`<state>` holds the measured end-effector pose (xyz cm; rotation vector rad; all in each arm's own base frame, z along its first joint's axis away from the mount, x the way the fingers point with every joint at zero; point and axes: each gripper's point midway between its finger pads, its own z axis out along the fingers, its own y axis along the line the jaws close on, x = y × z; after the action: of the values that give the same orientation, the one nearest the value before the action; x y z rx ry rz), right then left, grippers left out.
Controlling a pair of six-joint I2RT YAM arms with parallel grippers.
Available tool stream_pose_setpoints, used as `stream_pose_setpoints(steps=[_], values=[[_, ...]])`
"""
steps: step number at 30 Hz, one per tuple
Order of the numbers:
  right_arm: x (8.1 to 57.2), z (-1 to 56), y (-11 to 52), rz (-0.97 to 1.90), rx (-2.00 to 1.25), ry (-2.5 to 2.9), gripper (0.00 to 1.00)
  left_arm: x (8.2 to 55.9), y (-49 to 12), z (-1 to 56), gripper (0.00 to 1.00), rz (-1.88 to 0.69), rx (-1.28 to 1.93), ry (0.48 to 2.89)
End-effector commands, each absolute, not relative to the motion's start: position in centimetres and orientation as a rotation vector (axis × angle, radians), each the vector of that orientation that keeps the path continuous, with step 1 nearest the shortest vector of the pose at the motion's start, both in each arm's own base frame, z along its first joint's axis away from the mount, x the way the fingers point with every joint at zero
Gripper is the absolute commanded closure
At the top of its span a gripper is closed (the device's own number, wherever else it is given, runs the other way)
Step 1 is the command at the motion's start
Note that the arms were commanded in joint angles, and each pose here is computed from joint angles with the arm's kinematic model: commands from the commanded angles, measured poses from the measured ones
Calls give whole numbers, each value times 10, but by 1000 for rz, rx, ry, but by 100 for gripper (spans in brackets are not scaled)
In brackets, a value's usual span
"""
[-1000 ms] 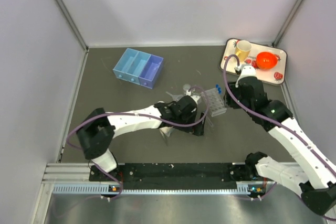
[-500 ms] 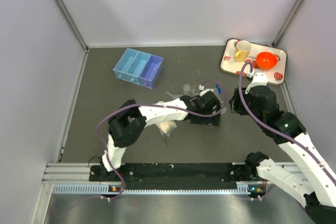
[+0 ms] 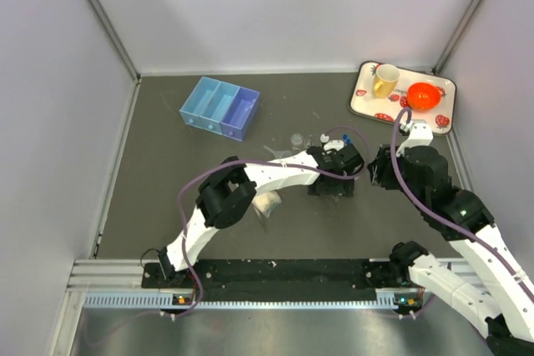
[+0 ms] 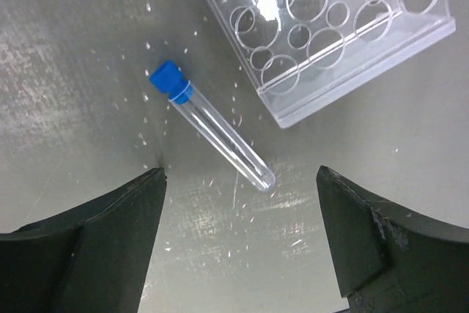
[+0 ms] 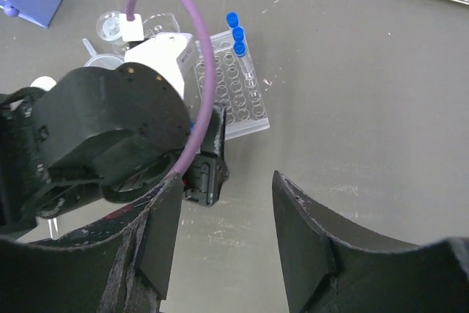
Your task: Organize the chemistry lab equipment
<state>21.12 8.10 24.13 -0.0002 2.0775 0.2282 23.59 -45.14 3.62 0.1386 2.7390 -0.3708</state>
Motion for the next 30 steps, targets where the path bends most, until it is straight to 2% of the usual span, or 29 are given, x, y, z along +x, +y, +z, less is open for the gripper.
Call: stream_pose_setpoints(steps=[1, 9, 17, 19, 22, 27, 30], values=[[209, 251, 88, 288, -9, 2041, 48, 242, -451, 37, 12, -302, 90, 2734], [205, 252, 89, 310, -23, 2033, 49, 243, -439, 27, 28, -235, 46, 2741], [205, 253, 91, 319, -26, 2034, 50, 237, -431, 17, 64, -196, 57, 2767], [205, 254, 93, 328, -33, 2035, 50, 235, -427, 15, 66, -185, 59, 2774], [205, 253, 94, 333, -37, 2040, 50, 229, -420, 11, 76, -171, 66, 2790], [204, 252, 99, 362, -40, 2051, 51, 222, -401, 15, 98, -137, 84, 2782], [206, 249, 100, 357, -40, 2065, 51, 217, -386, 20, 100, -129, 108, 2769]])
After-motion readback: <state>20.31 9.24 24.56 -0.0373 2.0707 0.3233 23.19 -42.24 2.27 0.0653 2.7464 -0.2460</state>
